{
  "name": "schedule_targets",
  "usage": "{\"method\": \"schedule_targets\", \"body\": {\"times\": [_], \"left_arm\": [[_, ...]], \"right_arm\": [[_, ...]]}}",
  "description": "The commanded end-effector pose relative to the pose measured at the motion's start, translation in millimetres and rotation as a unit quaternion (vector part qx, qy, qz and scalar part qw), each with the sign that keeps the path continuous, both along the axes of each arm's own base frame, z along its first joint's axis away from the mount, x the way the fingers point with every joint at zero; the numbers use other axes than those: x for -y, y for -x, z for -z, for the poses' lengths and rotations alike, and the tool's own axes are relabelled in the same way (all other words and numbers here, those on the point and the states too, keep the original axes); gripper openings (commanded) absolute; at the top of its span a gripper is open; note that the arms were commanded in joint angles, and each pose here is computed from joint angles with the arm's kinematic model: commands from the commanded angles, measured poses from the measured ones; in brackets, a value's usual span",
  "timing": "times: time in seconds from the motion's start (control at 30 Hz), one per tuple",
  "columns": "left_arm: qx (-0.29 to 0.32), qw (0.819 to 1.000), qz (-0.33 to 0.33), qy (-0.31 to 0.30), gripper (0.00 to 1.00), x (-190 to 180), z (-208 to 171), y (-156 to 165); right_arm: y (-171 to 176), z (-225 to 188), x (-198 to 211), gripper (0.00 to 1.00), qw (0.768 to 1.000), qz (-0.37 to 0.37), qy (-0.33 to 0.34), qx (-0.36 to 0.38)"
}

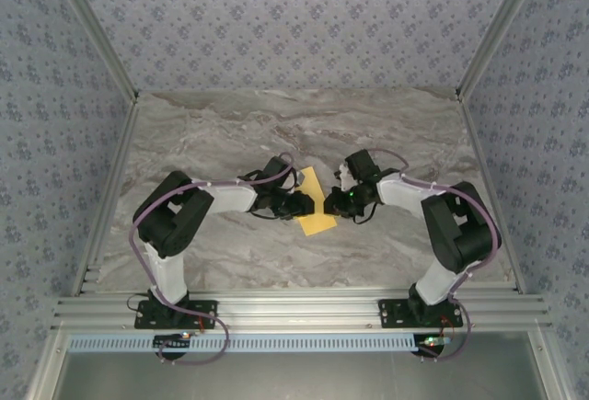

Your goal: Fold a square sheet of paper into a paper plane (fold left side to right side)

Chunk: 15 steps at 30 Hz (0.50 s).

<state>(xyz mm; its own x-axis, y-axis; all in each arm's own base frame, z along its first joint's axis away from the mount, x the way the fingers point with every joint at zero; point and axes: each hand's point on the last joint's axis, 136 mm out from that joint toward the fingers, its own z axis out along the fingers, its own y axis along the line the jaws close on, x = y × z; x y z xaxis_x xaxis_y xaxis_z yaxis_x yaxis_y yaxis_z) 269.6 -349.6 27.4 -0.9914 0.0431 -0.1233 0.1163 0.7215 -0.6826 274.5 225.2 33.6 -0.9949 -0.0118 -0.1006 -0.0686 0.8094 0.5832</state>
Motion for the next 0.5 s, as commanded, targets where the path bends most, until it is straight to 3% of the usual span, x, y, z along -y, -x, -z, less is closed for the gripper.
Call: {"method": "schedule_targets", "body": {"times": [0.0,0.23,0.47], "left_arm": [[-0.013,0.999,0.003,-0.033,0.32,-5.4,13.0,5.7],[0.006,1.000,0.005,-0.017,0.34,3.1,-9.5,-10.6],[0.011,1.000,0.000,-0.024,0.35,1.5,-2.5,-28.3]], "right_arm": [[7.8,18.5,-0.8,0.15,0.999,-0.006,0.024,-0.032],[25.8,45.4,27.5,0.15,0.991,-0.014,0.112,-0.068],[28.6,51.3,32.2,0.15,0.990,-0.015,0.125,-0.072]]}}
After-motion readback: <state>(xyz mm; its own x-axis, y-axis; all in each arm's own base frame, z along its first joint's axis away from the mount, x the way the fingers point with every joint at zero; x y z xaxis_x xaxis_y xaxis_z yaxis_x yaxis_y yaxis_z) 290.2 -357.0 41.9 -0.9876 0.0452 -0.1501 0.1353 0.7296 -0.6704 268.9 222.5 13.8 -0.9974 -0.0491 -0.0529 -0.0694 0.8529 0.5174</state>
